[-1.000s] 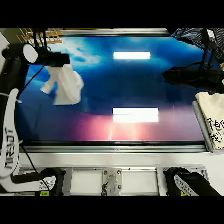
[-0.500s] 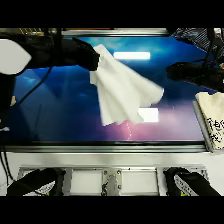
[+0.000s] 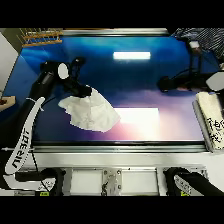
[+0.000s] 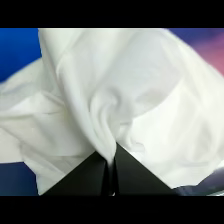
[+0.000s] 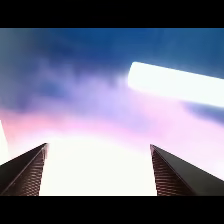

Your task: Fold the clothes and pants, and hang the long-sleeved shirts on hangers.

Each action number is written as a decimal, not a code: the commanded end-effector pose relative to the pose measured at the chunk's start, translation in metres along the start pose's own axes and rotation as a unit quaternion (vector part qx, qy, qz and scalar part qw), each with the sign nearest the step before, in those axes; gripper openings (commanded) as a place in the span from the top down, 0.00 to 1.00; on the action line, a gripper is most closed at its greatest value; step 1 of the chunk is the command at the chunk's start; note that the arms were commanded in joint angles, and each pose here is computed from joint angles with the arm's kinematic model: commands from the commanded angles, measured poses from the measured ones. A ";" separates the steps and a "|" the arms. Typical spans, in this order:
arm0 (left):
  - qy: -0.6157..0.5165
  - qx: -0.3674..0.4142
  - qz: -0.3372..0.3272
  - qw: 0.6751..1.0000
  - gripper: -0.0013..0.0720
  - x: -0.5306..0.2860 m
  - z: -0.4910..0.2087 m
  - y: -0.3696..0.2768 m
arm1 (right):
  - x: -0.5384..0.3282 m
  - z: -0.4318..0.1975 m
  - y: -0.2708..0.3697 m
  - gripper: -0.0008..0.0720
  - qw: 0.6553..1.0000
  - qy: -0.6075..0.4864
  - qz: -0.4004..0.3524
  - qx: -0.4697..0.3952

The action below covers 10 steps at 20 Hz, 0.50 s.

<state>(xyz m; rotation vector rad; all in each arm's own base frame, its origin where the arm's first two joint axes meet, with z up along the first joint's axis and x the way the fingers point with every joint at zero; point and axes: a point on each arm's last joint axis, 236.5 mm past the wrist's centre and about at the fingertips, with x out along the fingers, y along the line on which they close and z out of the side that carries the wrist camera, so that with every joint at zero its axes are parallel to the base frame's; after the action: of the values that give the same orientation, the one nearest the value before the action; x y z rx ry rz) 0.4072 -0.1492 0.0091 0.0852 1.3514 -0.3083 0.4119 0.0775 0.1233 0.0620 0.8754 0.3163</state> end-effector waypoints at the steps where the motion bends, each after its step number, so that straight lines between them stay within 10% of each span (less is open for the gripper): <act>1: 0.057 -0.058 0.000 0.997 0.98 0.035 -0.035 0.035 | 0.065 -0.060 0.021 0.01 0.991 0.112 0.061 0.049; 10: 0.037 -0.074 0.004 0.997 0.98 0.027 -0.031 0.048 | 0.192 -0.178 0.162 0.01 0.939 0.271 0.205 0.051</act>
<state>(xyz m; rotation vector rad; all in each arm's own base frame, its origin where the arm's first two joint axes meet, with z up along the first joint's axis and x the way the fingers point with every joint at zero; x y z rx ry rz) 0.3934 -0.1017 -0.0292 -0.0148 1.4535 -0.2033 0.3685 0.2268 -0.0791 0.2231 1.3864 0.6146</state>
